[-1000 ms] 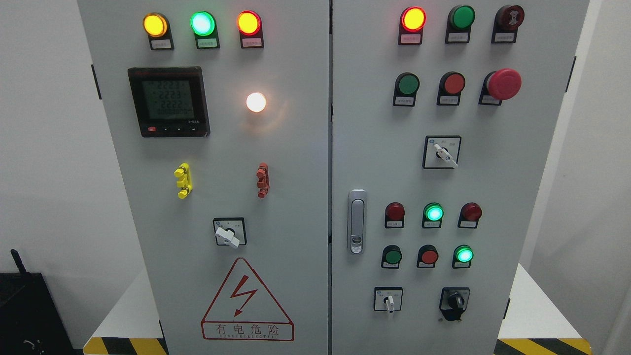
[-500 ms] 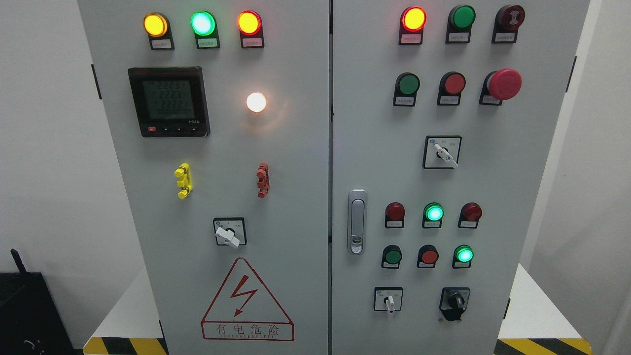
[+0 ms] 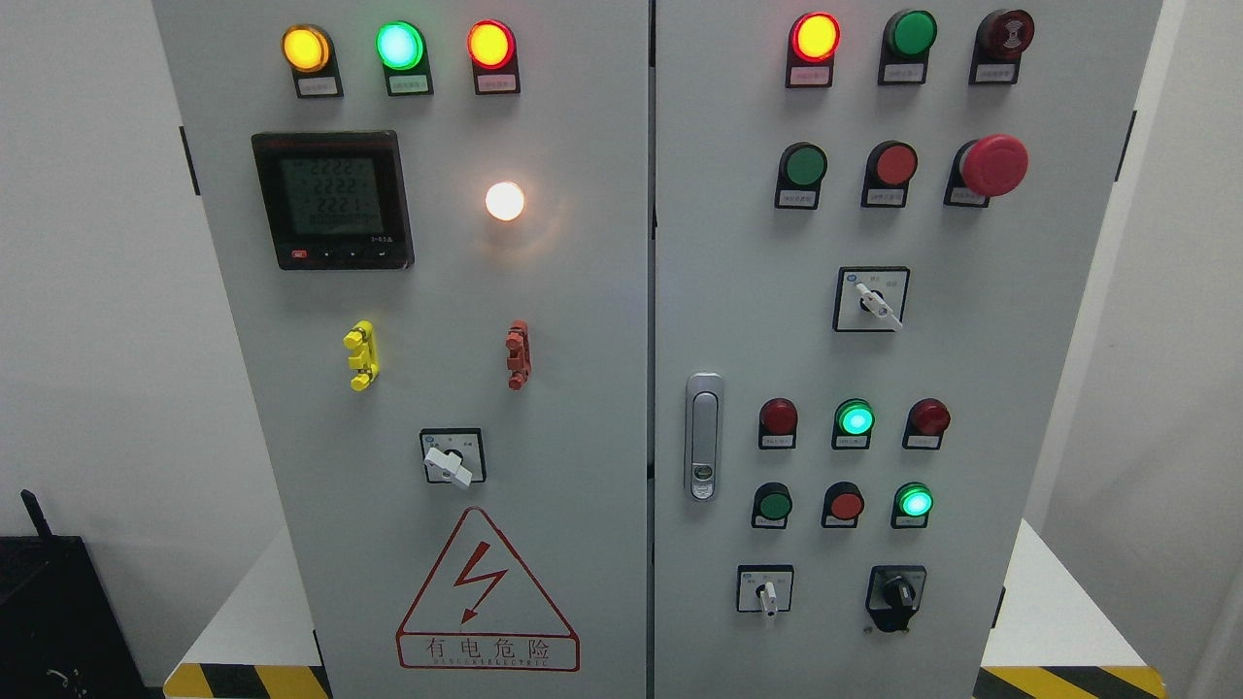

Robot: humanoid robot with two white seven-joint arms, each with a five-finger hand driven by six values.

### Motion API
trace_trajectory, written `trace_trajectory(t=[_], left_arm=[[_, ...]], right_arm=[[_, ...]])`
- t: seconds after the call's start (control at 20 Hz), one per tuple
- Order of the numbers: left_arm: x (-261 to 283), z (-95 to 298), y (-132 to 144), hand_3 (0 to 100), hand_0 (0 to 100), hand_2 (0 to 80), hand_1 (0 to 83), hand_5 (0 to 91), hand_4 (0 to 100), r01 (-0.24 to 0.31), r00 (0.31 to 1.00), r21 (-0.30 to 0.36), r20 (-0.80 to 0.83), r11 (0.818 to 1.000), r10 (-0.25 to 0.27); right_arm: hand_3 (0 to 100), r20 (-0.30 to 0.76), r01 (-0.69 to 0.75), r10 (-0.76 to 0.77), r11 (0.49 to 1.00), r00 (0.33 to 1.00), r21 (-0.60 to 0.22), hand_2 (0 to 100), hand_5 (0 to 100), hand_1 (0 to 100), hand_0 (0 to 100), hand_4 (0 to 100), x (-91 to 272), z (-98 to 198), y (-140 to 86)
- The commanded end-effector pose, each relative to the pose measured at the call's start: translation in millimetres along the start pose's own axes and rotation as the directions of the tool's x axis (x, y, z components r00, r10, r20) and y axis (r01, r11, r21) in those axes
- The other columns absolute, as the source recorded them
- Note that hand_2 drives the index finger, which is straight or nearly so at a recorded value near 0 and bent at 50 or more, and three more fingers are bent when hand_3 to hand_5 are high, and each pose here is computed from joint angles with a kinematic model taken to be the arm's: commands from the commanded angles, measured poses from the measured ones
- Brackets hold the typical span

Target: Flip black knob to close circuit

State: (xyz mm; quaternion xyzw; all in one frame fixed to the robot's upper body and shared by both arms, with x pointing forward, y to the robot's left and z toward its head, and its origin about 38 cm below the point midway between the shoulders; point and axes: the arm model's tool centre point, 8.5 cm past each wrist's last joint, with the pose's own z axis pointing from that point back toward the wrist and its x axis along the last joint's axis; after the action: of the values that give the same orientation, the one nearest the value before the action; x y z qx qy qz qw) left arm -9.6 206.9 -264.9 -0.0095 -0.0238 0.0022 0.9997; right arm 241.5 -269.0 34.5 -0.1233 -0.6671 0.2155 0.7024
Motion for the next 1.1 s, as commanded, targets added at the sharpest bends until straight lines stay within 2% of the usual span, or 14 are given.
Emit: trace_trajectory(t=[0.0, 0.25, 0.35, 0.65, 0.75, 1.05], left_arm=[[0, 0, 0, 5, 0, 0.0, 0.0, 0.0, 2, -0.018, 1.0, 0.001, 0.0, 1.0, 0.018], [0, 0, 1, 5, 0, 0.0, 0.0, 0.0, 3, -0.018, 1.0, 0.002, 0.0, 1.0, 0.018], [0, 0, 0, 5, 0, 0.0, 0.0, 0.0, 3, -0.018, 1.0, 0.001, 0.0, 1.0, 0.018], [0, 0, 0, 5, 0, 0.0, 0.0, 0.0, 3, -0.018, 1.0, 0.001, 0.0, 1.0, 0.018], [0, 0, 0, 5, 0, 0.0, 0.0, 0.0, 2, -0.018, 1.0, 0.001, 0.0, 1.0, 0.018], [0, 0, 0, 5, 0, 0.0, 0.0, 0.0, 2, -0.018, 1.0, 0.001, 0.0, 1.0, 0.018]], right_arm=[[85, 0.019, -0.51, 0.531, 0.823, 0.847, -0.249, 67, 72, 8, 0, 73, 76, -1, -87], [97, -0.099, -0.708, 0.715, 0.646, 0.692, -0.286, 79, 78, 7, 0, 77, 100, -27, -101], [99, -0.126, -0.748, 0.748, 0.605, 0.651, -0.273, 82, 80, 5, 0, 78, 109, -39, -101], [100, -0.182, -0.795, 0.777, 0.56, 0.602, -0.234, 85, 83, 3, 0, 78, 141, -73, -94], [100, -0.206, -0.814, 0.79, 0.535, 0.577, -0.228, 86, 84, 2, 0, 81, 150, -81, -95], [100, -0.25, -0.83, 0.793, 0.514, 0.556, -0.218, 87, 84, 0, 0, 81, 156, -88, -97]])
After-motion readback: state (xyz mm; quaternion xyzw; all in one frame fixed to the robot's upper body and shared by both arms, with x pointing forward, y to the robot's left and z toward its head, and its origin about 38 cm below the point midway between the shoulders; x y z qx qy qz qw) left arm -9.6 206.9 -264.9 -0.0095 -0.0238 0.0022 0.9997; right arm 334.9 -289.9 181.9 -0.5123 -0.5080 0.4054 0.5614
